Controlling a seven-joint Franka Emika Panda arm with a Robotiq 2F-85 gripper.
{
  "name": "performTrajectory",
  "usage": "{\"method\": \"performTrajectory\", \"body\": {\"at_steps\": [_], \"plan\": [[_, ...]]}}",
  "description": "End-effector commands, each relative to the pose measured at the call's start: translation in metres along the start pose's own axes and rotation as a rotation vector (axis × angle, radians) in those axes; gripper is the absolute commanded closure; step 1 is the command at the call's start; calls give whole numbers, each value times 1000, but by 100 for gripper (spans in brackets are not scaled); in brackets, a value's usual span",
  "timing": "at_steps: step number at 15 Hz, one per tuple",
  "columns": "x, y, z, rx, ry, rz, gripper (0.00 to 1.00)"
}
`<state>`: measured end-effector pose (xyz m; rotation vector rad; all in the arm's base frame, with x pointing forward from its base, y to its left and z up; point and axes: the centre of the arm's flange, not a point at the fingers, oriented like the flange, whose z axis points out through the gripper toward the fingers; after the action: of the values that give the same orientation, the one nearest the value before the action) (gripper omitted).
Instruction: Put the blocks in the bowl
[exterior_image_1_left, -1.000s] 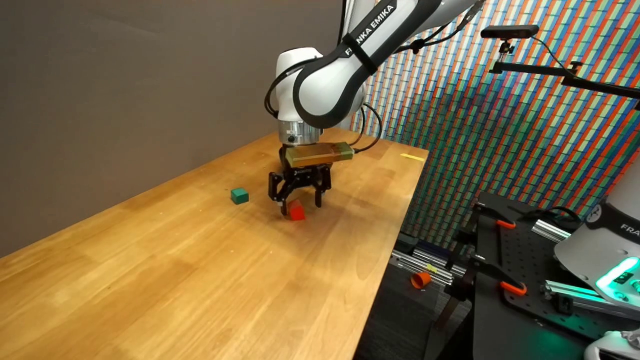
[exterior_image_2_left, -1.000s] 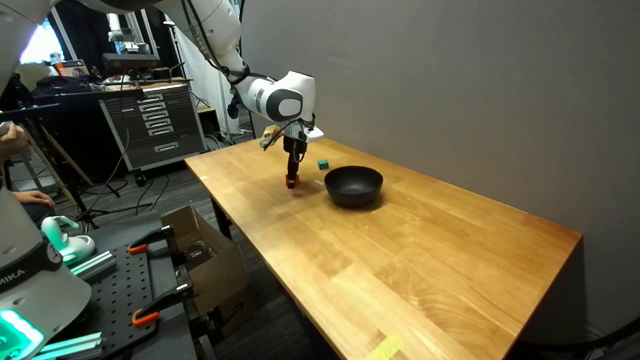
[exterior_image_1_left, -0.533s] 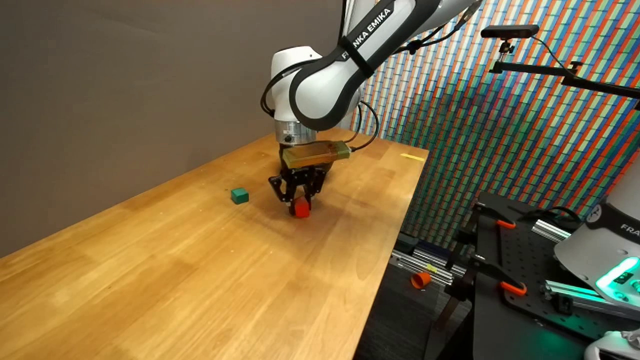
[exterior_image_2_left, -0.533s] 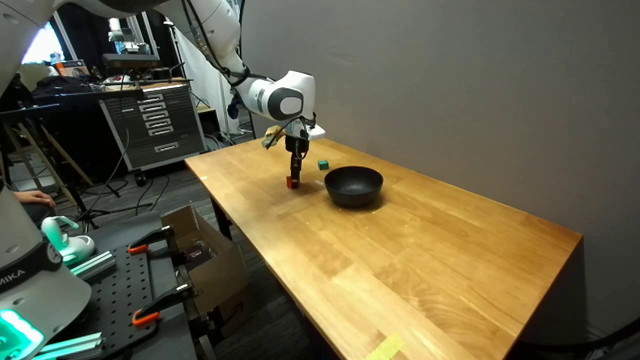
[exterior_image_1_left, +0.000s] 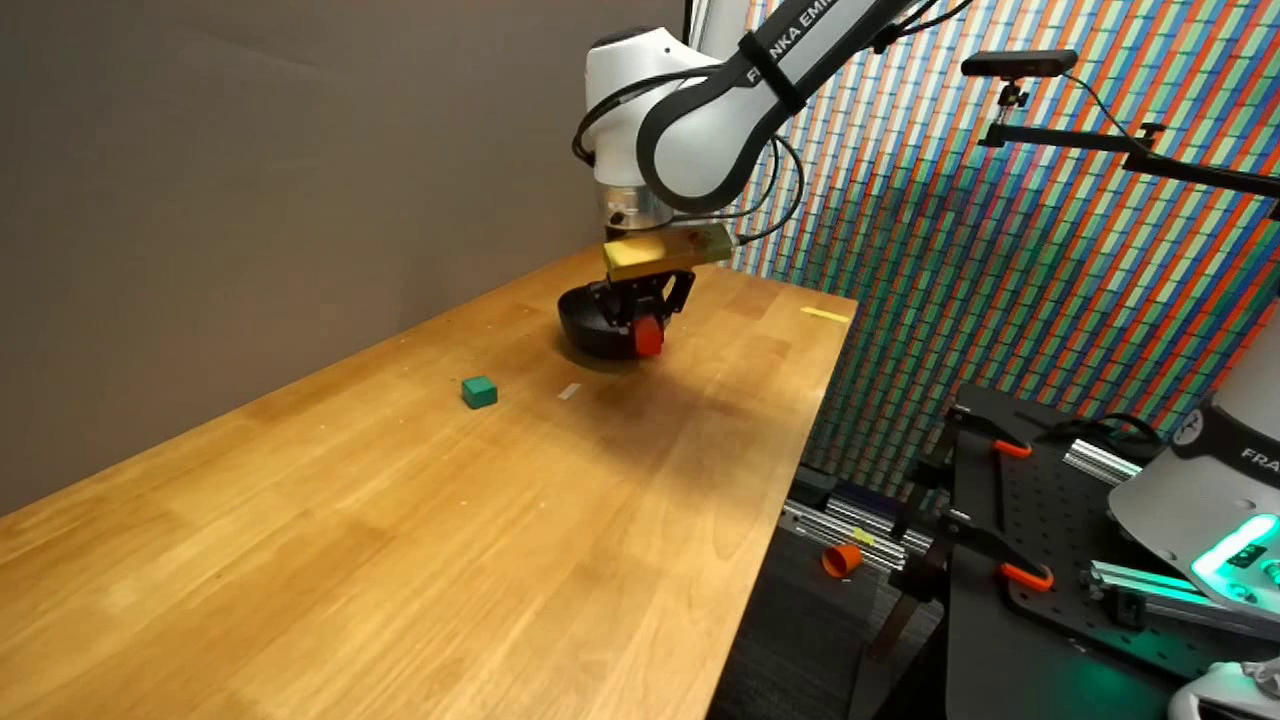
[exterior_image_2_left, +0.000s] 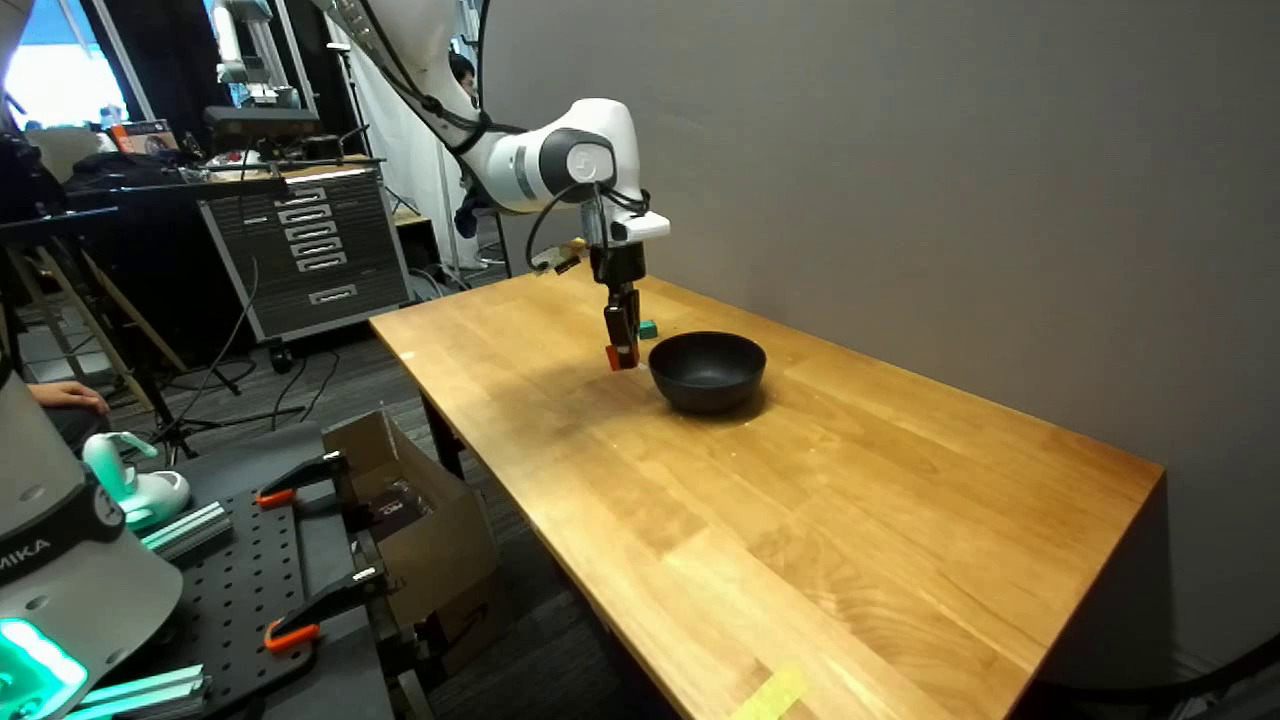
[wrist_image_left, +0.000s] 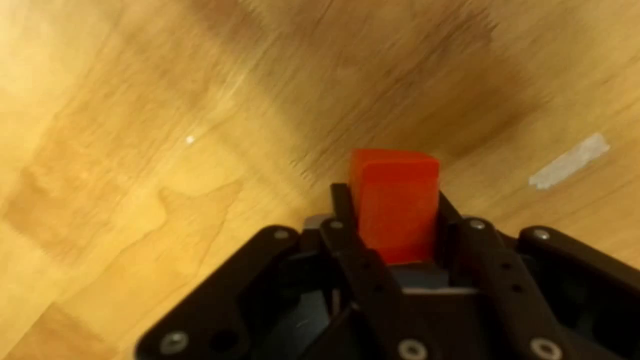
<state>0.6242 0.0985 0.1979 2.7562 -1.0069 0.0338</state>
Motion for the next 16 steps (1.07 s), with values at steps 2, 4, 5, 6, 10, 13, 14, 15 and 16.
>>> {"method": "performTrajectory", "body": {"at_steps": [2, 4, 5, 6, 10, 13, 14, 15, 16], "plan": [[4, 36, -39, -22, 91, 109, 88], [10, 35, -42, -20, 107, 130, 88], [13, 29, -40, -19, 132, 125, 88], [15, 25, -39, -21, 159, 122, 88], [24, 10, -37, -19, 228, 118, 38], [29, 1, -32, -20, 273, 118, 22], [29, -2, -30, -19, 282, 117, 15], [27, -5, -27, -9, 257, 107, 6], [23, -9, -26, 11, 219, 93, 1]]}}
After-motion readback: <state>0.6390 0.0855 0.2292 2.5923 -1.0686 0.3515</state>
